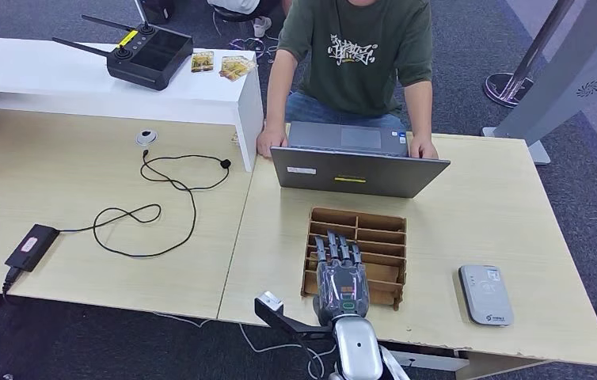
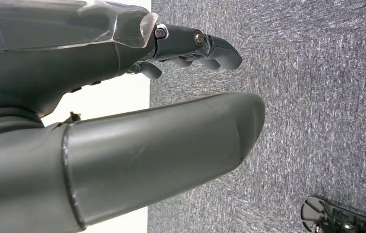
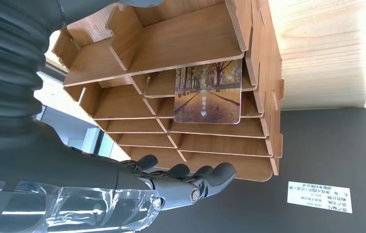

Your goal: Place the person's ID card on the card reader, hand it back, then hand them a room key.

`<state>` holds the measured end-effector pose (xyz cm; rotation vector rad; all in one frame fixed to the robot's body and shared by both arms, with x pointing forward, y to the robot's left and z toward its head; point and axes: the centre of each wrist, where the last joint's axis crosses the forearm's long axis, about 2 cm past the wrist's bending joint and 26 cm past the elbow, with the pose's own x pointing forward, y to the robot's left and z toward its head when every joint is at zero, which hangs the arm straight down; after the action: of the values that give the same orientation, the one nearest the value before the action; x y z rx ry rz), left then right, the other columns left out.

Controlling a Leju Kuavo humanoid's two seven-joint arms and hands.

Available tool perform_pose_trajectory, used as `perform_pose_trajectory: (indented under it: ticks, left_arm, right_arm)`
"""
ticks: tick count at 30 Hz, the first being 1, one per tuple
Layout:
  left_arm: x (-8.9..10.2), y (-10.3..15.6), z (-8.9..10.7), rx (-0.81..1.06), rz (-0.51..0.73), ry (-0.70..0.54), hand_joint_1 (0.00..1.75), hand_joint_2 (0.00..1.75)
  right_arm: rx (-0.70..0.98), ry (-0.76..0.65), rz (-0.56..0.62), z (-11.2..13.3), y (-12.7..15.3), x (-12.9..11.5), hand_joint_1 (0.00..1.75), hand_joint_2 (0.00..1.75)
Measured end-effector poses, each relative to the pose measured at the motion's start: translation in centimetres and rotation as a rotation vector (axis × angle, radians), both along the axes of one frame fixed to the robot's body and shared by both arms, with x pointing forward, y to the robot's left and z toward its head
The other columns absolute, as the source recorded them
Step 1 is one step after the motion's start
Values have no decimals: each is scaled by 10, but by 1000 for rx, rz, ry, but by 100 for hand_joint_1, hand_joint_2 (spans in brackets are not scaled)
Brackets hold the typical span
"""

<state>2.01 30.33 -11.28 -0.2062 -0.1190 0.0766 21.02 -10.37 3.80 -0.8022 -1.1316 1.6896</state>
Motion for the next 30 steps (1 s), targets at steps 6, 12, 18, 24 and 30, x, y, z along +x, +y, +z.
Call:
perform_pose_trajectory:
  ticks: [6, 12, 18, 24, 30]
  left_arm:
    - [0, 0, 0, 0, 0, 0, 0, 0]
    - [0, 0, 0, 0, 0, 0, 0, 0]
    - [0, 0, 0, 0, 0, 0, 0, 0]
    - [0, 0, 0, 0, 0, 0, 0, 0]
    - [0, 0, 0, 0, 0, 0, 0, 0]
  right_arm:
    - [1, 1, 3, 0, 0, 0, 127, 175]
    - [1, 2, 3, 0, 0, 0, 65, 175]
    - [1, 3, 4, 0, 0, 0, 0, 175]
    - [0, 6, 2, 0, 0, 0, 0, 175]
    - [0, 7, 1, 0, -1, 0, 0, 175]
